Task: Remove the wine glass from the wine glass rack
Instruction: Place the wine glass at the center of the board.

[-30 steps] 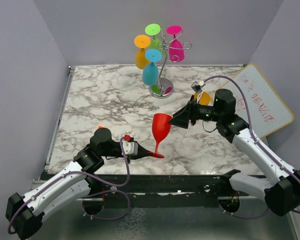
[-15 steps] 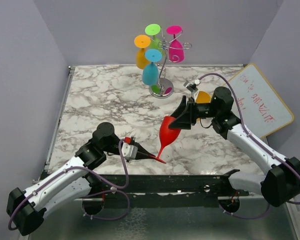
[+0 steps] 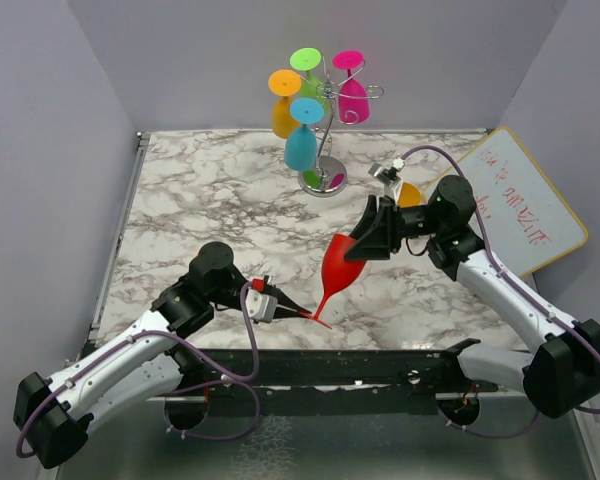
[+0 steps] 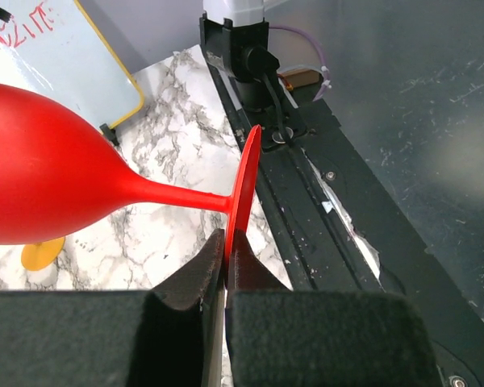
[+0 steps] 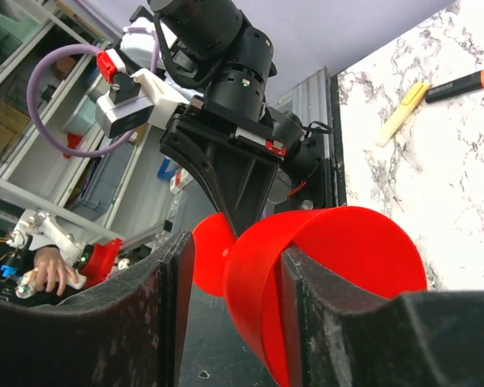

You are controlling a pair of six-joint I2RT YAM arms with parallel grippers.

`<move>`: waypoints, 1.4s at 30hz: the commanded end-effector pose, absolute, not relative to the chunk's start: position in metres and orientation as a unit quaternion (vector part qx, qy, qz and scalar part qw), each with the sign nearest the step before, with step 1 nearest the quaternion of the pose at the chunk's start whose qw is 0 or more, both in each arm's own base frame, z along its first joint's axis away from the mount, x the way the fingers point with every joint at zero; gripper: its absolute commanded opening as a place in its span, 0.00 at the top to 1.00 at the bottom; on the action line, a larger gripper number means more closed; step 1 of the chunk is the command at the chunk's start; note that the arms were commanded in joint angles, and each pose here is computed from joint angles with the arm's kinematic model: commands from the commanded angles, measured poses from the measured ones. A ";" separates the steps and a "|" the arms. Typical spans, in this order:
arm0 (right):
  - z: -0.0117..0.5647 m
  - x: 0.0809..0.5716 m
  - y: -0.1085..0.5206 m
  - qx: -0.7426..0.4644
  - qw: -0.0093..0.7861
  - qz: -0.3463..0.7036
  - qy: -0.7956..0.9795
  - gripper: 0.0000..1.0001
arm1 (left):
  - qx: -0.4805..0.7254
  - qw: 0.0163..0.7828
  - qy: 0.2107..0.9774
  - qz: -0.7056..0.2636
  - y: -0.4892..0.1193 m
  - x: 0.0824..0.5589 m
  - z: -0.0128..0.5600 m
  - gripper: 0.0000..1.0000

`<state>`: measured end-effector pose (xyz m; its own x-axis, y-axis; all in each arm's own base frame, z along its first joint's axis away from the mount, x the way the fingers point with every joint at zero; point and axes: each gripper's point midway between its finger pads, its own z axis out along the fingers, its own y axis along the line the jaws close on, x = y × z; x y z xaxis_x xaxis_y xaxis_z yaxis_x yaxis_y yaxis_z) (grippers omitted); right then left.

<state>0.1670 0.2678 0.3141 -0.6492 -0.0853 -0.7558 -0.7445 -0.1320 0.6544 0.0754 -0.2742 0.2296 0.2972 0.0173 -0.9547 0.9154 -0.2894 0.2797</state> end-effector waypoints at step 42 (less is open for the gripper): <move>0.304 0.158 0.256 -0.350 0.301 0.617 0.637 0.99 | 0.661 0.473 0.404 -0.420 -0.275 0.098 0.217 0.40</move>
<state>0.1500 0.2557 0.3029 -0.6105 -0.0869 -0.7872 -0.7845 -0.0702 0.6162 0.0917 -0.2765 0.2124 0.2955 0.1332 -0.9460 0.9311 -0.2618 0.2540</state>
